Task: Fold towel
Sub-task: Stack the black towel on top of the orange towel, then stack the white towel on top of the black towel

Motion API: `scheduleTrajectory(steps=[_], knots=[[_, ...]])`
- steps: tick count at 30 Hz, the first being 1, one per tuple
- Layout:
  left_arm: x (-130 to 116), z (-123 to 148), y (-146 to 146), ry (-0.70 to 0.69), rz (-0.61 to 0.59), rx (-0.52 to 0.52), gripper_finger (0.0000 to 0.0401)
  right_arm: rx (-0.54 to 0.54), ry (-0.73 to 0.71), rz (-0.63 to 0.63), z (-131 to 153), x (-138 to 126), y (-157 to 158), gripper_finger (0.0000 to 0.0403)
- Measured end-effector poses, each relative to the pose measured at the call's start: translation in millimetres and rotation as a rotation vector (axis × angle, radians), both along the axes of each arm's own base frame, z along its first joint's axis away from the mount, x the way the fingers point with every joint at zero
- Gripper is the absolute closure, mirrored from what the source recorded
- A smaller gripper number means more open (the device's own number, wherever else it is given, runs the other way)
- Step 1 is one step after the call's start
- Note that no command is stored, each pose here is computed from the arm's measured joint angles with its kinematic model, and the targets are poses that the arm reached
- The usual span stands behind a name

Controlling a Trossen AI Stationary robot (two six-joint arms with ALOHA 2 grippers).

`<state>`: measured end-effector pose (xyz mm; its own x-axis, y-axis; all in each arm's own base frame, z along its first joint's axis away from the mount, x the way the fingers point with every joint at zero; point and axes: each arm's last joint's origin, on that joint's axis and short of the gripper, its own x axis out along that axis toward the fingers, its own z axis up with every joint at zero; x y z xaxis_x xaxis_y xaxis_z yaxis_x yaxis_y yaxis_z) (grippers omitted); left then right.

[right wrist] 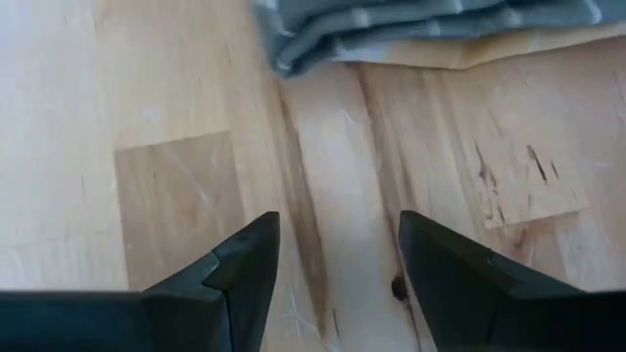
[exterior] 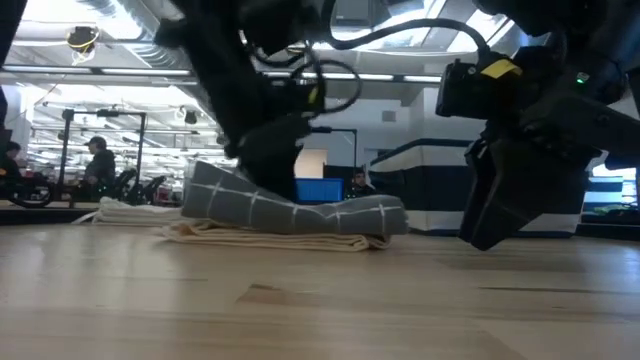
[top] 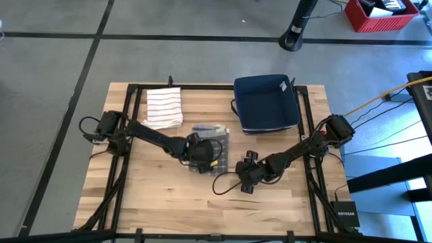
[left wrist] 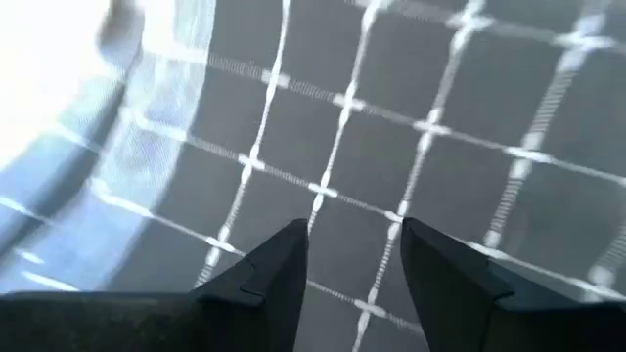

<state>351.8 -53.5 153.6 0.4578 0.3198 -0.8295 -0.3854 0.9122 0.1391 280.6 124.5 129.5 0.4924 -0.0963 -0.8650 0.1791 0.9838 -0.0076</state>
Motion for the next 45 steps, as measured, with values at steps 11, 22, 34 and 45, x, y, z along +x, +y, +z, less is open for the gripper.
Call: scheduleTrajectory(steps=[11,22,34,45], knots=[[-49.1,100.8,-13.9,0.114,-0.167,0.162,0.0246,0.012,-0.004,-0.015,0.2,0.3,0.2,0.0187],[-111.2,59.1,35.5,0.453,0.078,0.184,0.0246,0.028,-0.037,-0.019,1.8,3.1,1.5,0.0187],[-121.3,28.4,107.6,0.556,0.057,0.081,0.0246,0.007,-0.044,-0.016,2.1,3.5,1.0,0.0187],[-137.1,-3.7,144.2,0.527,-0.016,0.082,0.0246,-0.006,-0.048,-0.011,2.3,3.7,0.8,0.0187]])
